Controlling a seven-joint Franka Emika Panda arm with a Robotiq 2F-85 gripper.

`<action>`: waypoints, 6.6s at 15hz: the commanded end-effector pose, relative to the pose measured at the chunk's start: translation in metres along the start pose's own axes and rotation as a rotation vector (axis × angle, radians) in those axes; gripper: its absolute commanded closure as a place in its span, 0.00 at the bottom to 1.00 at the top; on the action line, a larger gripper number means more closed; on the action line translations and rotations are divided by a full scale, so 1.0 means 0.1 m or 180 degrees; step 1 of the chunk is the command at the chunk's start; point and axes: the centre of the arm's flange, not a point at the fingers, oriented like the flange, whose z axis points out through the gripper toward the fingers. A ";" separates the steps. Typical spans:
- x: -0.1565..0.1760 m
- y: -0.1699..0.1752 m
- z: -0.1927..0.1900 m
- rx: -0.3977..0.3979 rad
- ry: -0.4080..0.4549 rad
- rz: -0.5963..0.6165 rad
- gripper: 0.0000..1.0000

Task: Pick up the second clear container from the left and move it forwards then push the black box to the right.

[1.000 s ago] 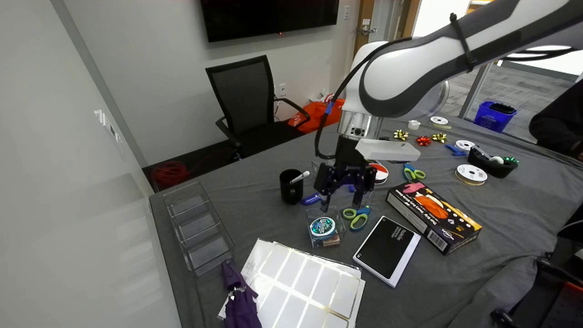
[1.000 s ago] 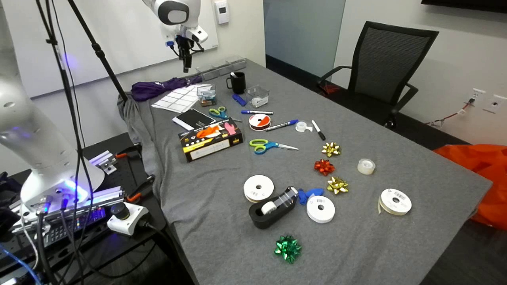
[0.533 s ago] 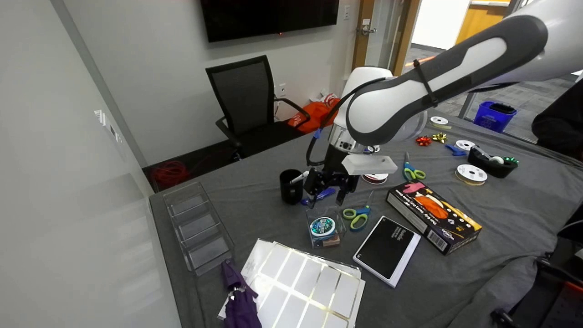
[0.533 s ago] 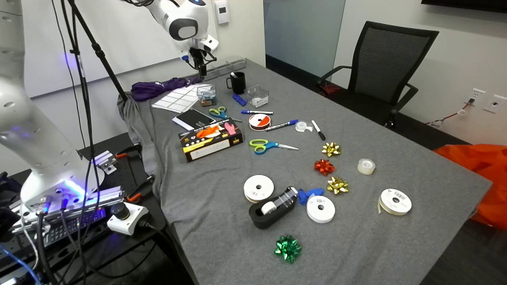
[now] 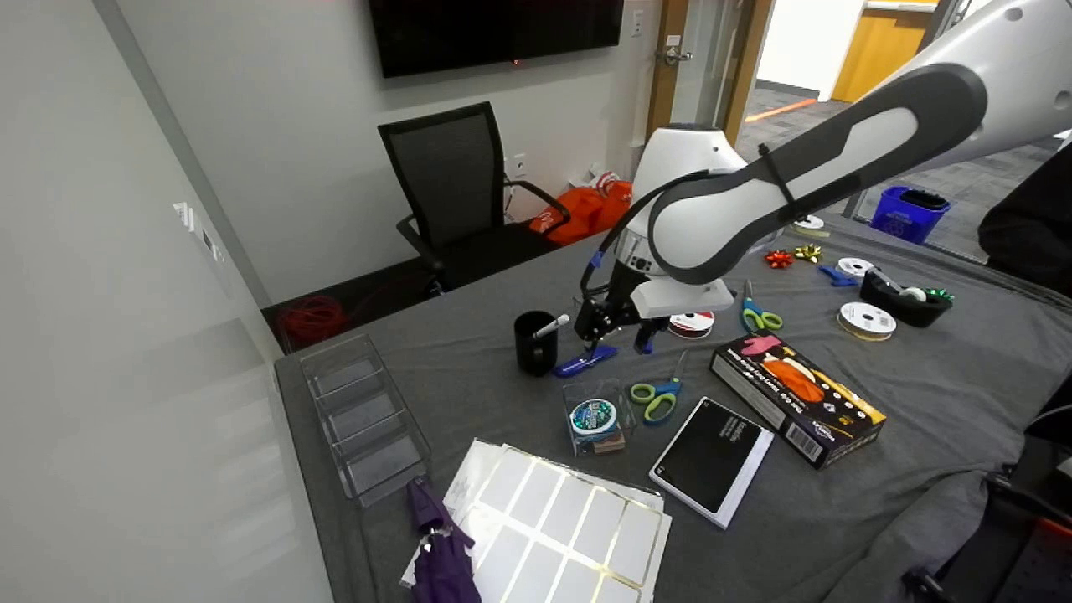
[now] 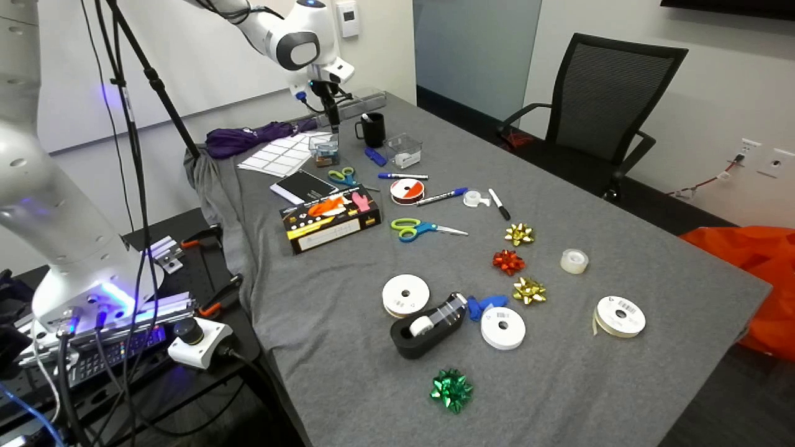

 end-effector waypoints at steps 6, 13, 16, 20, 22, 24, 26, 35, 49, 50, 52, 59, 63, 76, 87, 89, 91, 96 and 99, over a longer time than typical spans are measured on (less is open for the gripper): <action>-0.25 0.10 0.43 -0.0085 -0.0303 0.0205 0.00; -0.33 0.06 0.63 -0.0072 -0.0349 0.0151 0.00; -0.33 0.06 0.67 -0.0066 -0.0317 0.0116 0.00; -0.32 0.06 0.66 -0.0082 -0.0231 0.0116 0.00; -0.31 0.06 0.63 -0.0112 -0.0166 0.0141 0.00; -0.31 0.07 0.59 -0.0166 -0.0151 0.0155 0.00; -0.26 0.05 0.58 -0.0118 -0.0211 0.0159 0.00; -0.22 0.12 0.69 -0.0096 -0.0118 0.0205 0.00; -0.14 0.24 0.89 -0.0073 -0.0061 0.0280 0.80; -0.14 0.24 0.89 -0.0064 -0.0051 0.0279 0.88; -0.12 0.24 0.89 -0.0055 -0.0035 0.0280 1.00; -0.17 0.29 0.72 0.0024 -0.0136 0.0251 0.99; -0.23 0.34 0.53 0.0166 -0.0272 0.0130 0.99; -0.19 1.42 -0.02 -0.0453 -0.0995 -0.1496 0.99; -0.59 1.88 0.48 0.0067 -0.1220 -0.1971 0.99; -0.69 1.78 0.56 0.0213 -0.1158 -0.1998 0.99; -0.74 1.66 0.58 0.0346 -0.1067 -0.2036 0.99; -0.80 1.44 0.57 0.0421 -0.0825 -0.2166 0.99; -0.82 1.38 0.59 0.0319 -0.0683 -0.2245 0.99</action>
